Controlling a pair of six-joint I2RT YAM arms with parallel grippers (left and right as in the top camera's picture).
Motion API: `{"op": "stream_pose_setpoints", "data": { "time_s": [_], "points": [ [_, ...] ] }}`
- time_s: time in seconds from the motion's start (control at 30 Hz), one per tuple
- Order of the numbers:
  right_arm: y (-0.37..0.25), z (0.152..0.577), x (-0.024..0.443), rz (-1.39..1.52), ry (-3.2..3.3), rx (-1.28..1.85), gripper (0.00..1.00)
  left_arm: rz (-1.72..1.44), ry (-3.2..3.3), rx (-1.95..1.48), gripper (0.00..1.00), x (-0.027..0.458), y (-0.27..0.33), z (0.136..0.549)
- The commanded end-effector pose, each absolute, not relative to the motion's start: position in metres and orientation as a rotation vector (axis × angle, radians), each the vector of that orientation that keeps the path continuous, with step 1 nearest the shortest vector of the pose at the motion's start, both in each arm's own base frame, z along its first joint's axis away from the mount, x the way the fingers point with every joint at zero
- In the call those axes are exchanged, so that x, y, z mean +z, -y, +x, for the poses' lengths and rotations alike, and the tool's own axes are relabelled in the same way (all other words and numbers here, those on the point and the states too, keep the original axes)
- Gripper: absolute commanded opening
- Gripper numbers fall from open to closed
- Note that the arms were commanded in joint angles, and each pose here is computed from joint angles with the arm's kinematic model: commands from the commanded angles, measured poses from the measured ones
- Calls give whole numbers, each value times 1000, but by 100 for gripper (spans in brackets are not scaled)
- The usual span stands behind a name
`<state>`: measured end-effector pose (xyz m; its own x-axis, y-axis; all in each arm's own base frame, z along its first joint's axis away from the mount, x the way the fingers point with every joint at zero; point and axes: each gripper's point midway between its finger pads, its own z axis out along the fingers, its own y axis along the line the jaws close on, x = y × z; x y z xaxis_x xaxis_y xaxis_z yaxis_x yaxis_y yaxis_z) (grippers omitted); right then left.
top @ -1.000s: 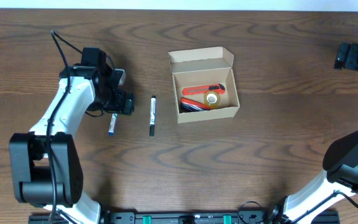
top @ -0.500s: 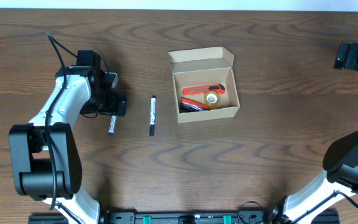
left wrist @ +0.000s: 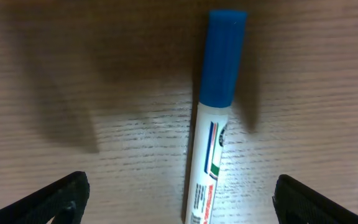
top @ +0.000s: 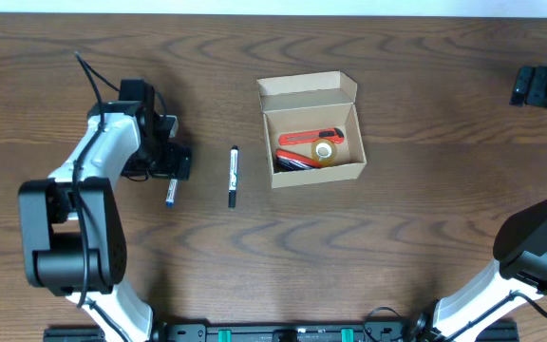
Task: Pack container
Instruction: 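Lower the left gripper and close it around the blue-capped marker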
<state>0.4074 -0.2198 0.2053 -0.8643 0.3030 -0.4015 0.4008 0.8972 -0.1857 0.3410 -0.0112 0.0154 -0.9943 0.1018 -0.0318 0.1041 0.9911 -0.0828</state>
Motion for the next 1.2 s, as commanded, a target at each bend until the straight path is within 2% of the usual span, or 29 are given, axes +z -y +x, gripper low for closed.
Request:
{"op": "stream_pose_setpoints", "data": {
  "time_s": [0.0, 0.5, 1.17],
  "points": [
    [222, 407, 200, 545, -2704, -367, 99, 130, -3117, -101, 95, 11, 7, 343],
    [222, 407, 200, 545, -2704, -367, 99, 91, -3187, -107, 95, -13, 9, 337],
    [222, 407, 200, 545, -2704, -367, 99, 282, -3163, 66, 95, -13, 30, 339]
  ]
}}
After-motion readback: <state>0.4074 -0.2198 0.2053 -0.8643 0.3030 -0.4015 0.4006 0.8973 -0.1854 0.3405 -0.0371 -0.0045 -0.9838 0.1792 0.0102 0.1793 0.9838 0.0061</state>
